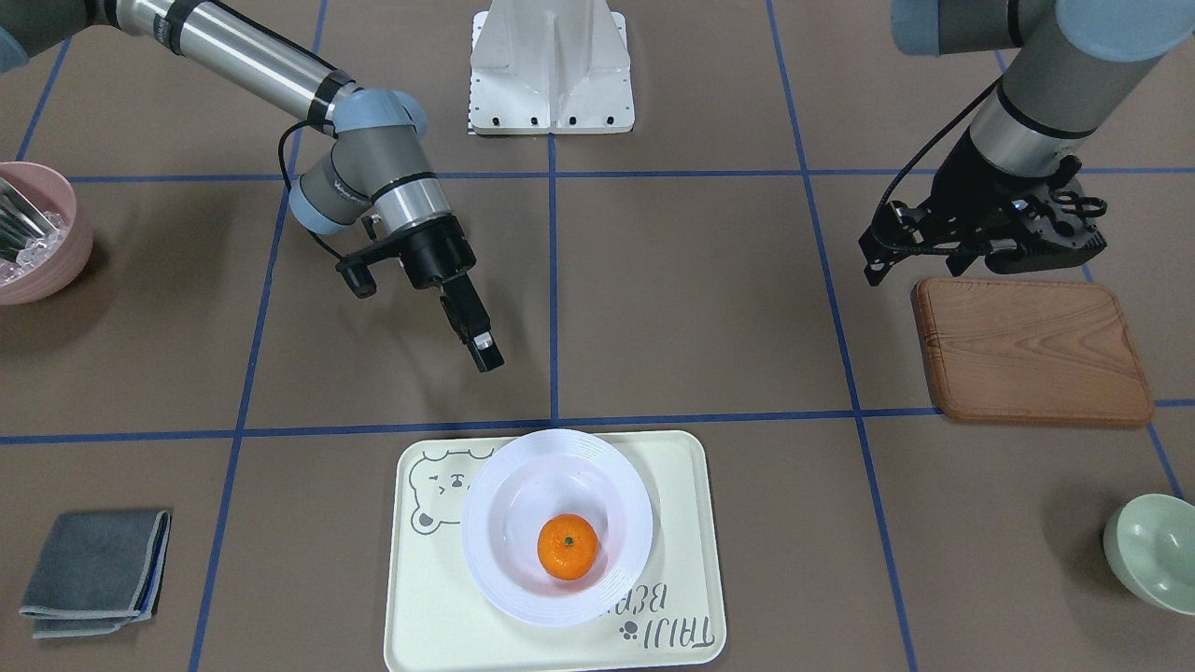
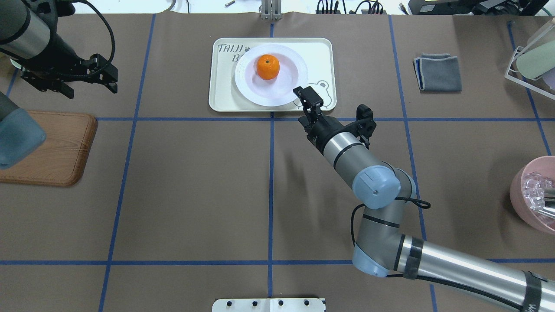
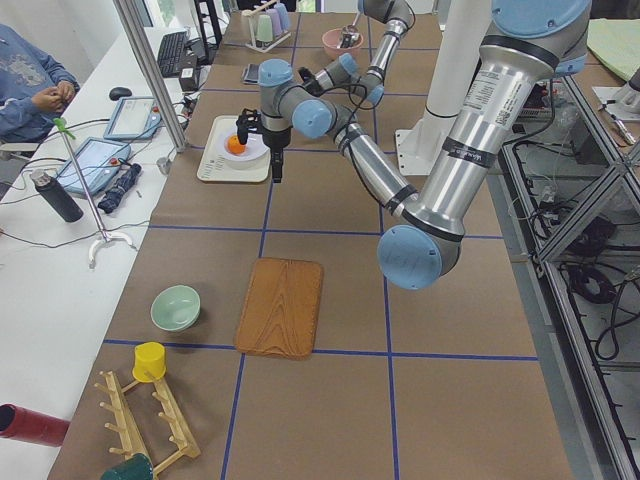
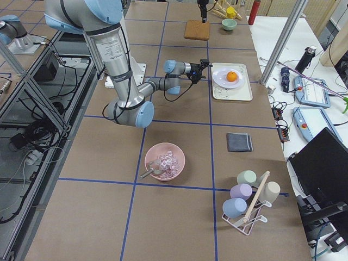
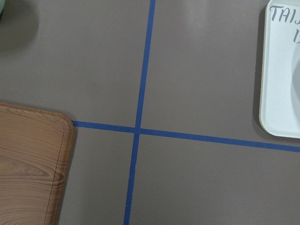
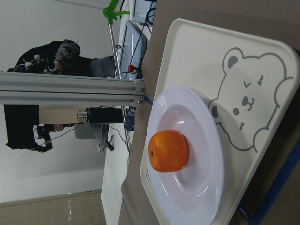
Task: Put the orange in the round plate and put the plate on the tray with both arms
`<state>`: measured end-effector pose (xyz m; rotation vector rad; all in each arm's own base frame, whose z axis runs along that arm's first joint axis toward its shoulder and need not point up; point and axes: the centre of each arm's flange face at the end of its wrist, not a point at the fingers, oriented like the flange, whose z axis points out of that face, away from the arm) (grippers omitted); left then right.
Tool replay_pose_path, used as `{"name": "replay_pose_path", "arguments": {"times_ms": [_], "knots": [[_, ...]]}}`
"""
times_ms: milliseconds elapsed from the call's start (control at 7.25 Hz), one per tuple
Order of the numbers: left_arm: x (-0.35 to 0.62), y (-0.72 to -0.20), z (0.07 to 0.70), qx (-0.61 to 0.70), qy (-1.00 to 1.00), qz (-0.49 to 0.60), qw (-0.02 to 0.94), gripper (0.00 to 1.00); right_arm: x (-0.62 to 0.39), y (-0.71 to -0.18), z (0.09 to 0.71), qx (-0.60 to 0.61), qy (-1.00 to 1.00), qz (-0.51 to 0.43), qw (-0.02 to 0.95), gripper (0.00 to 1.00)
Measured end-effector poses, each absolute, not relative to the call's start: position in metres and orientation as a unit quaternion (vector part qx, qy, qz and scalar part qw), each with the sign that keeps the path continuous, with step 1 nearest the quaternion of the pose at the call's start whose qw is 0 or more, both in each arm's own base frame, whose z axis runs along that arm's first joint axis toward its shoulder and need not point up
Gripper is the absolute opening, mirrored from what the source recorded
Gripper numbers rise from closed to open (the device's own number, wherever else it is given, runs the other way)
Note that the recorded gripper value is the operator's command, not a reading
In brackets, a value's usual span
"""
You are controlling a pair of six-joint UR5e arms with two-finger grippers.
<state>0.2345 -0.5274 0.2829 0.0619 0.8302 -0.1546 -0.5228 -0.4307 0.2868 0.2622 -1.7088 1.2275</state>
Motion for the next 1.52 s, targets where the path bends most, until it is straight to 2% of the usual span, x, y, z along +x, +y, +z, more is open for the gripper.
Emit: {"name": "replay_pose_path", "arguments": {"times_ms": [276, 414, 966, 1517], "knots": [[0.215, -0.536, 0.289, 0.051, 0.396, -0.054, 0.915, 0.98, -0.489, -0.407, 0.296, 0.132, -0.706, 0.415, 0.559, 1.00], [0.196, -0.544, 0.296, 0.069, 0.386, -0.027, 0.919, 0.98, -0.473, -0.415, 0.306, 0.143, -0.694, 0.362, 0.606, 1.00], [0.131, -0.563, 0.336, 0.109, 0.349, 0.078, 0.928, 0.98, -0.339, -0.517, 0.313, 0.160, -0.555, 0.156, 0.801, 1.00], [0.035, -0.569, 0.416, 0.109, 0.347, 0.118, 0.924, 0.98, -0.159, -0.547, 0.411, 0.158, -0.477, -0.001, 0.864, 1.00]]}}
